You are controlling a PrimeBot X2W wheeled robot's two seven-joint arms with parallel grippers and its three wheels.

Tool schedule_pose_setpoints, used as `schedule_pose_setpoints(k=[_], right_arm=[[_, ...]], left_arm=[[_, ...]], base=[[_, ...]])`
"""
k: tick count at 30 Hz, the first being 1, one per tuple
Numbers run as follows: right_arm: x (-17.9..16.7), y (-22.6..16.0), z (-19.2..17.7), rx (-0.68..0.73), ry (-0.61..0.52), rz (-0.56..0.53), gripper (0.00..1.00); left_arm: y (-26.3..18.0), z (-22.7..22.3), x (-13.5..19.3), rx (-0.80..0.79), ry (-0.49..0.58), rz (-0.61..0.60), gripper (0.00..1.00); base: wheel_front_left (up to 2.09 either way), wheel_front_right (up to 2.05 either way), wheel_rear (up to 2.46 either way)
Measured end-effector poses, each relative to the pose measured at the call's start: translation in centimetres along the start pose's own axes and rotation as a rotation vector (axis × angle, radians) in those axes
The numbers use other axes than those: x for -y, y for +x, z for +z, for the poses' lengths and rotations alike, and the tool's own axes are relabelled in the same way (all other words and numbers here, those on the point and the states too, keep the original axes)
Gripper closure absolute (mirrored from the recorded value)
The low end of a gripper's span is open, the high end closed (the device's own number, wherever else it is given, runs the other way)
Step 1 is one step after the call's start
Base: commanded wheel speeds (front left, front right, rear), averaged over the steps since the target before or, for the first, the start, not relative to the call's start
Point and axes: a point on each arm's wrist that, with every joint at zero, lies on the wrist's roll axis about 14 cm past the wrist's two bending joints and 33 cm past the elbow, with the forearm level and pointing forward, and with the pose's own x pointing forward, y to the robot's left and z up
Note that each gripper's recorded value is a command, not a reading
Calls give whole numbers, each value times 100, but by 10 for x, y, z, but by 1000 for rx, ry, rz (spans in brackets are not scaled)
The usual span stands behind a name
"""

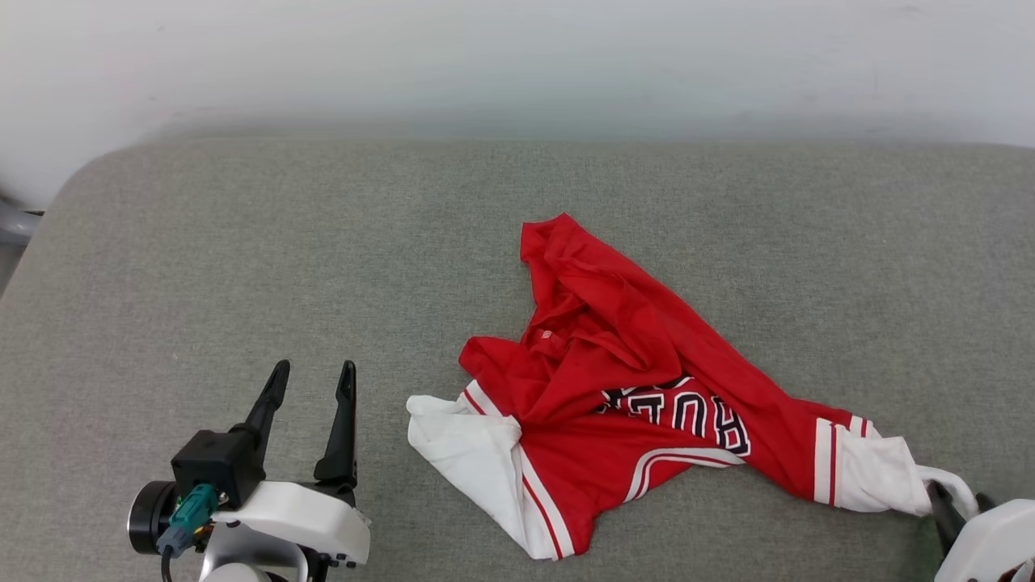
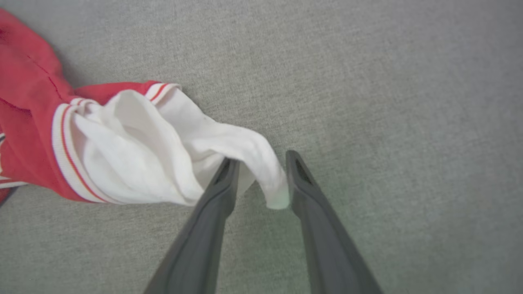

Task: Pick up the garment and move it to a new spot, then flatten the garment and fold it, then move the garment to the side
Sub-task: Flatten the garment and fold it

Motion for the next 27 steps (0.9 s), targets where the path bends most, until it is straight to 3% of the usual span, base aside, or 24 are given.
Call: schedule_pose_setpoints(k=[8,14,22,27], right_arm=[[-27,-15,54,369,-41,67,0],[-59,-39,72,544,-126,150,0],[-92,-68,75,618,-143,263,0],[-102,-75,75,613,-136,299,0]], left_arm=[[-12,-2,-5,-18,18,17,0],[-23,-3,-7,-33,30,29,0],[-28,-13,9,-146,6,-41,0],[-24,-37,45,-329,6,-192,0]], base=[[0,0,0],[0,0,0],[0,0,0],[0,0,0]])
